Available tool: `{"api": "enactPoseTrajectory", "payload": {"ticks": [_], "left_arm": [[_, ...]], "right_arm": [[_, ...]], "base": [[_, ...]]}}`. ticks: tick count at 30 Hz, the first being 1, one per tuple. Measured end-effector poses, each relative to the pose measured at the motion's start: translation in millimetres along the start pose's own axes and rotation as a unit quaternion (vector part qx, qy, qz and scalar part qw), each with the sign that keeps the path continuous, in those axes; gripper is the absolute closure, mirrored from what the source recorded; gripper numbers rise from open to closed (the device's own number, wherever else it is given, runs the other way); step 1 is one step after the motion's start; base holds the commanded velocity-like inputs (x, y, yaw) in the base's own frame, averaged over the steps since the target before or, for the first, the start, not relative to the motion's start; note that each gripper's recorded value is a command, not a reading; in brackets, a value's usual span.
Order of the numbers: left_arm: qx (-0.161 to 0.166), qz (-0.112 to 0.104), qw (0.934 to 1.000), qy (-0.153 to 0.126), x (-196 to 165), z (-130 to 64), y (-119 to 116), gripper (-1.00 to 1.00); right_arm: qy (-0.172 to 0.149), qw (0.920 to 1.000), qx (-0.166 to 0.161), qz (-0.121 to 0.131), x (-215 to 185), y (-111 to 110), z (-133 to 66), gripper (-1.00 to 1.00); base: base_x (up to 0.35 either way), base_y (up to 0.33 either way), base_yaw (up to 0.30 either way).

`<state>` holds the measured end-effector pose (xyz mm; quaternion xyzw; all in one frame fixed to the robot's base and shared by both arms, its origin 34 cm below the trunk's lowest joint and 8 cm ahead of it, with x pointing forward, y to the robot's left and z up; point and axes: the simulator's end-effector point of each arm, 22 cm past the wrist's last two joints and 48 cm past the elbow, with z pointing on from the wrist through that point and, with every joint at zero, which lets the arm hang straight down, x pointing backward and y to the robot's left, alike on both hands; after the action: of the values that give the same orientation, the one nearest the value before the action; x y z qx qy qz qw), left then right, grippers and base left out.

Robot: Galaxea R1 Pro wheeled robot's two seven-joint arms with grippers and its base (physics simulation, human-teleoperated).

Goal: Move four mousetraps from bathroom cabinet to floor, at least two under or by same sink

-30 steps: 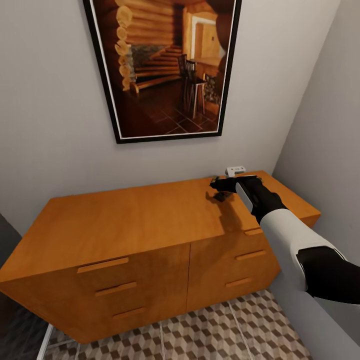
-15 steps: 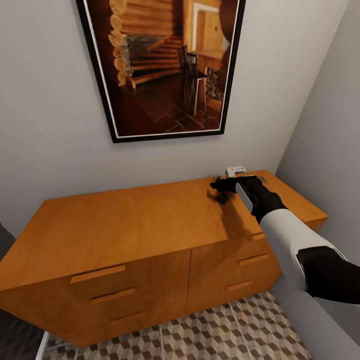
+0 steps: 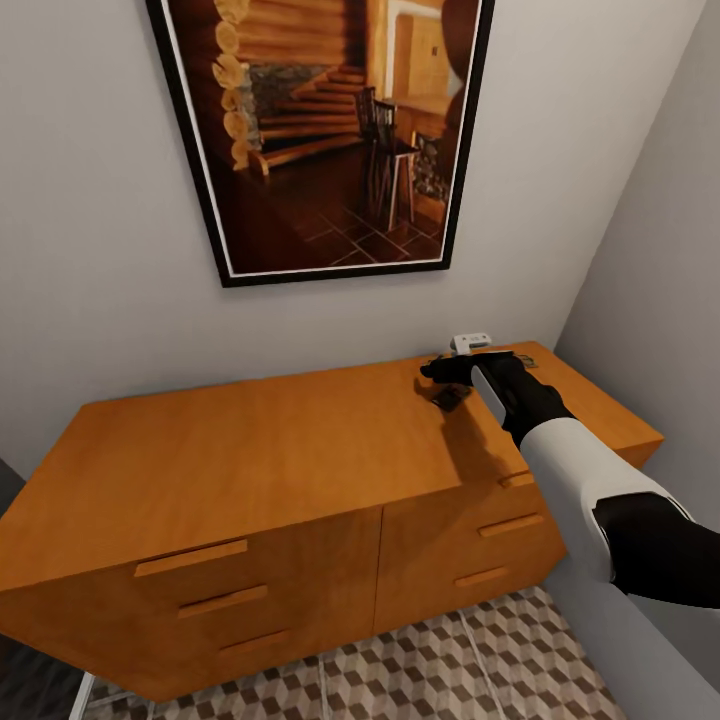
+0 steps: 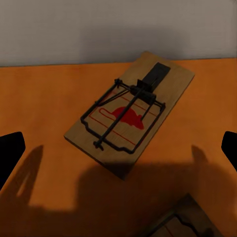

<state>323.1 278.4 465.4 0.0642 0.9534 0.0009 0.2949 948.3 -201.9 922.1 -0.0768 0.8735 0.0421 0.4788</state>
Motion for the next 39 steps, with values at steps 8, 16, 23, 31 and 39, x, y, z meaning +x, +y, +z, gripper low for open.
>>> {"api": "enactPoseTrajectory", "payload": {"ticks": [8,16,23,31,39], "left_arm": [[0.000,0.000,1.0000,0.000,0.0,-0.1,0.0,1.00],[0.000,0.000,1.0000,0.000,0.0,0.0,0.0,1.00],[0.000,0.000,1.0000,0.000,0.0,0.0,0.0,1.00],[0.000,0.000,1.0000,0.000,0.0,0.0,0.0,1.00],[0.000,0.000,1.0000,0.000,0.1,0.0,0.0,1.00]], "right_arm": [[0.000,1.0000,0.000,0.000,-0.1,0.0,-0.3,-1.00],[0.000,1.0000,0.000,0.000,0.0,0.1,-0.1,-1.00],[0.000,1.0000,0.000,0.000,-0.1,0.0,0.0,-1.00],[0.000,1.0000,0.000,0.000,0.1,0.0,0.0,-1.00],[0.000,1.0000,0.000,0.000,0.4,0.0,0.1,-1.00]], "base": [[0.067,0.000,0.000],[0.099,0.000,0.000],[0.011,0.000,0.000],[0.001,0.000,0.000],[0.000,0.000,0.000]]}}
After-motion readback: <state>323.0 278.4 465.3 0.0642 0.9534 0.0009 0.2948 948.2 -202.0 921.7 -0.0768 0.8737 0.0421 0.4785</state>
